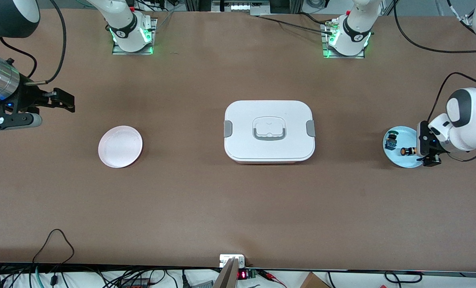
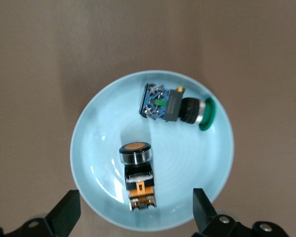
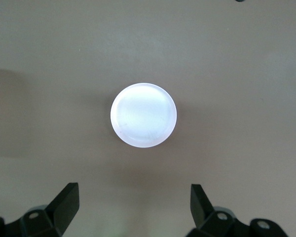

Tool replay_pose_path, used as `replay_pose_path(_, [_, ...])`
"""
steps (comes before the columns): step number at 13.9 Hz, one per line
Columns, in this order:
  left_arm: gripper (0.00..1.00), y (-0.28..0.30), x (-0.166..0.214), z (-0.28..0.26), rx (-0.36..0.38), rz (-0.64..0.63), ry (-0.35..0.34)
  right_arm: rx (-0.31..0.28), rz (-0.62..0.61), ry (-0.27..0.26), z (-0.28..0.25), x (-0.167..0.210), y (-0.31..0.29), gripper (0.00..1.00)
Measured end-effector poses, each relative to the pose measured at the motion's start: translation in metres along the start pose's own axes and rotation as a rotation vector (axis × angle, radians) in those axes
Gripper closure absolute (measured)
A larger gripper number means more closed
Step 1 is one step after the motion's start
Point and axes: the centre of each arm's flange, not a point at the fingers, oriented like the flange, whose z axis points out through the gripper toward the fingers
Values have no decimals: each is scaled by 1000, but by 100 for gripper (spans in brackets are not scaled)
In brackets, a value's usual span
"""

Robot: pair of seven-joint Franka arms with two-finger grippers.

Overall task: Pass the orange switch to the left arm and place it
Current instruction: 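Lower the orange switch onto the blue plate and open the left gripper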

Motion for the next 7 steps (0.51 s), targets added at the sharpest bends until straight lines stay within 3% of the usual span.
replay_pose_path(3, [0, 4, 12, -69, -101, -175, -28, -3, 3, 46, 18, -25, -2, 0])
replay_pose_path(7, [0, 10, 27, -117, -222, -554, -70, -3, 10, 64, 21, -29, 2, 0])
